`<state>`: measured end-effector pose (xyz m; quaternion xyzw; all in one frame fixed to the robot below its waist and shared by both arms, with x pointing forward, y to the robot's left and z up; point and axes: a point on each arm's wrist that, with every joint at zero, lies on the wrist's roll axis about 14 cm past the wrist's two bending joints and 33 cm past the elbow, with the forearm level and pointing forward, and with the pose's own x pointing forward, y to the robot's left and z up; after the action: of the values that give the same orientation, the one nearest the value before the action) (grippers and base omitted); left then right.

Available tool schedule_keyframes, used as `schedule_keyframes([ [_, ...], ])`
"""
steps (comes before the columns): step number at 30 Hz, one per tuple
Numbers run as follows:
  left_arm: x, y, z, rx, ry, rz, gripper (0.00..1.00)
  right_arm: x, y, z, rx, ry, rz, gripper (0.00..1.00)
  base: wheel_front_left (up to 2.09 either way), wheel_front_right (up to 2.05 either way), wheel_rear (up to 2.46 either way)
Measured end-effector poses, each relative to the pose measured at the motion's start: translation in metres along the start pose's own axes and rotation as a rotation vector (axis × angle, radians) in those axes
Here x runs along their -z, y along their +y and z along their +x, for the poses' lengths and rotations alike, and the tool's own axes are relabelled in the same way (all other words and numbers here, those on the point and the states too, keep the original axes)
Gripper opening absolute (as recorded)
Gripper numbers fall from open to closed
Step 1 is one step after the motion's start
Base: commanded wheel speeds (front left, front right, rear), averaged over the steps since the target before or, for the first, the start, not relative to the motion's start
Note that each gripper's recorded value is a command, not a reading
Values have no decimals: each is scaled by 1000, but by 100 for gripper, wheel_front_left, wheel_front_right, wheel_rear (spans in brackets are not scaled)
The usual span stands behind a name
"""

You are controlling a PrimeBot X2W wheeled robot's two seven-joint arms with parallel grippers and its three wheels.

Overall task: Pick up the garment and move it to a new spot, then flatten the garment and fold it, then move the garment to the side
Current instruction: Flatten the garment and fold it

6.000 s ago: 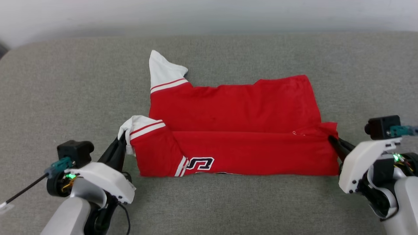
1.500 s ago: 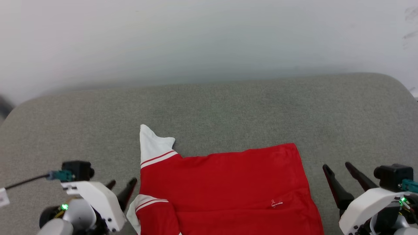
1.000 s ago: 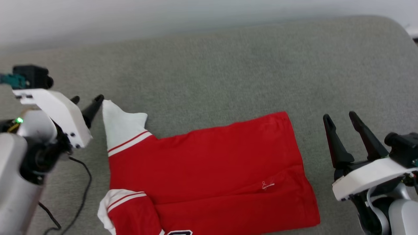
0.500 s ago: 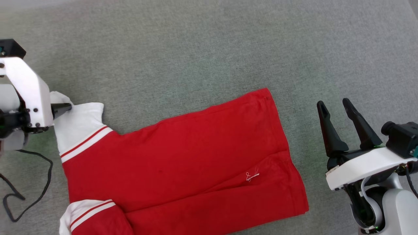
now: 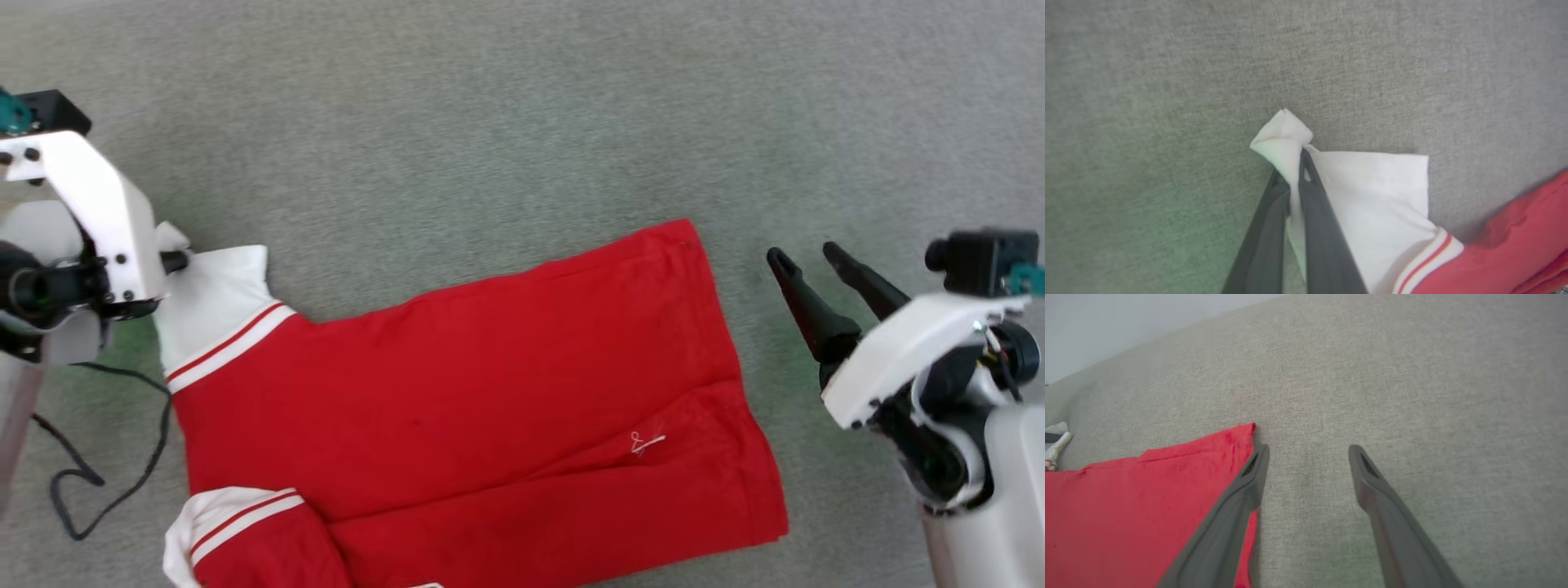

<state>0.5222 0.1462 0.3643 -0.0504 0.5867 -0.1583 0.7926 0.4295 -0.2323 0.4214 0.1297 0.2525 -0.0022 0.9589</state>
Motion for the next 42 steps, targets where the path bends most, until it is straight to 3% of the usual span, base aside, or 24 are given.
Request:
schedule_keyframes([
  [7, -8, -11, -15, 65, -105, -39, 0, 22, 21, 26, -97, 324, -22, 100, 0, 0, 0],
  [18, -17, -6, -38, 59, -214, 10, 0, 42, 54, 66, -154, 592, -144, 100, 0, 0, 0],
  [19, -17, -5, -38, 57, -216, 7, 0, 44, 54, 67, -151, 615, -153, 49, 0, 0, 0],
  [20, -18, -4, -39, 58, -224, 8, 0, 46, 54, 68, -146, 633, -157, 28, 0, 0, 0],
  [21, -18, -5, -39, 59, -229, 8, 0, 48, 53, 68, -143, 648, -154, 0, 0, 0, 0],
  [27, -20, 0, -45, 51, -262, 4, 0, 45, 54, 67, -138, 650, -158, 0, 0, 0, 0],
  [34, -30, 2, -79, 46, -409, 12, 0, -5, 56, 59, -137, 411, -200, 0, 0, 0, 0],
  [42, -9, 3, -124, 46, -563, -22, 0, -16, 47, 16, -112, 309, -182, 0, 0, 0, 0],
])
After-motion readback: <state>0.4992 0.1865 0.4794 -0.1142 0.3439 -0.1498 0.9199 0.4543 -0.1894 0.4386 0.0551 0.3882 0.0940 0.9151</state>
